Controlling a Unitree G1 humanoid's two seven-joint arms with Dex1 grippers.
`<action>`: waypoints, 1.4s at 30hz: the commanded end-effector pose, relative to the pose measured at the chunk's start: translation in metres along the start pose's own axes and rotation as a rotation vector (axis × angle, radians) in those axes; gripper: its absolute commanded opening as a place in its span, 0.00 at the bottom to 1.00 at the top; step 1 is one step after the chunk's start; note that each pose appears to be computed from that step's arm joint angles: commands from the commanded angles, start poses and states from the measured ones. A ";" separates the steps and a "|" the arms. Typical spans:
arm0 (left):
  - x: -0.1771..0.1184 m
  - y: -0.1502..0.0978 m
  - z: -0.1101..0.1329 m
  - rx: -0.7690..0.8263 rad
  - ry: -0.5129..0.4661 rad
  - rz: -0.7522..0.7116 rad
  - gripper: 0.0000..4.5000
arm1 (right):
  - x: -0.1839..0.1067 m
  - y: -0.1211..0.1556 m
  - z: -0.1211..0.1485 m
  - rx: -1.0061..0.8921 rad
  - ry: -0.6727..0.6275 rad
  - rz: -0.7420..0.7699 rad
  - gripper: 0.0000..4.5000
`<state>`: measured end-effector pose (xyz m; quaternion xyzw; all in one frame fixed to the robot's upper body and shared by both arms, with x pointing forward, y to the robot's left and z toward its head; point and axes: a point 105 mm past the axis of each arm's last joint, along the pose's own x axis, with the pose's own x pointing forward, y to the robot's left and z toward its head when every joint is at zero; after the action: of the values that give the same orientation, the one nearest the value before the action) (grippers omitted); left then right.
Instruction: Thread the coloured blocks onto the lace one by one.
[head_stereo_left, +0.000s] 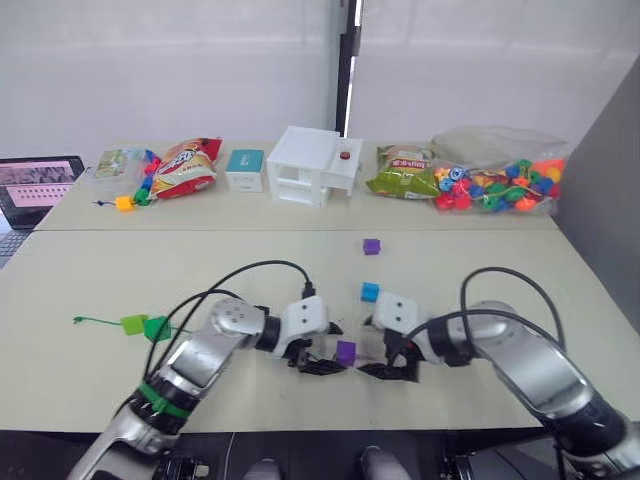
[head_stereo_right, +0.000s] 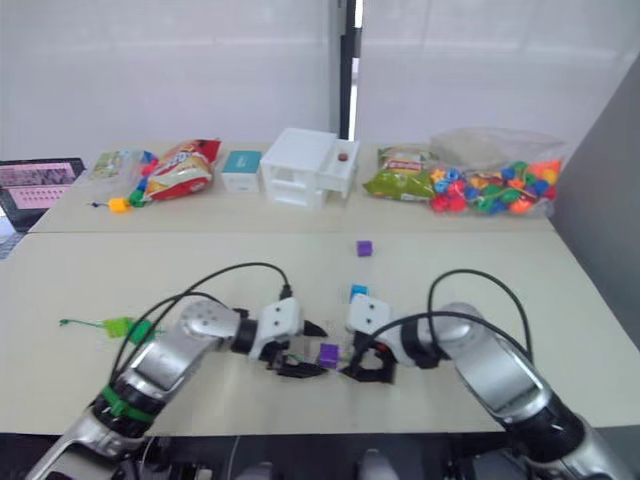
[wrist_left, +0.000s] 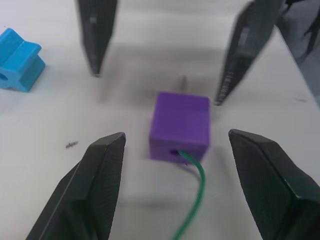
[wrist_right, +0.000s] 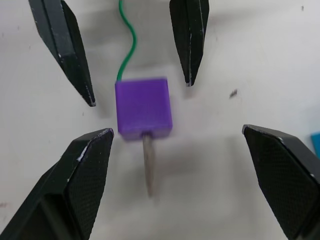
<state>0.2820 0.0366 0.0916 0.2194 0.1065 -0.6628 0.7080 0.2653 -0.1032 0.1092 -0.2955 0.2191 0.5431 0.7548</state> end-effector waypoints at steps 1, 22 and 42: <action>0.001 0.000 0.007 0.051 -0.008 -0.019 0.71 | -0.005 0.001 0.010 -0.035 -0.042 -0.018 1.00; -0.006 -0.007 0.013 0.041 -0.025 -0.061 0.27 | 0.009 -0.002 -0.005 -0.069 -0.060 -0.012 0.14; -0.218 0.007 -0.101 -0.128 0.486 0.230 0.27 | -0.009 -0.005 0.001 -0.152 -0.042 0.031 0.00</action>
<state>0.2827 0.2252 0.1042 0.3135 0.2351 -0.5602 0.7298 0.2671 -0.1120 0.1066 -0.3253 0.1887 0.5724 0.7287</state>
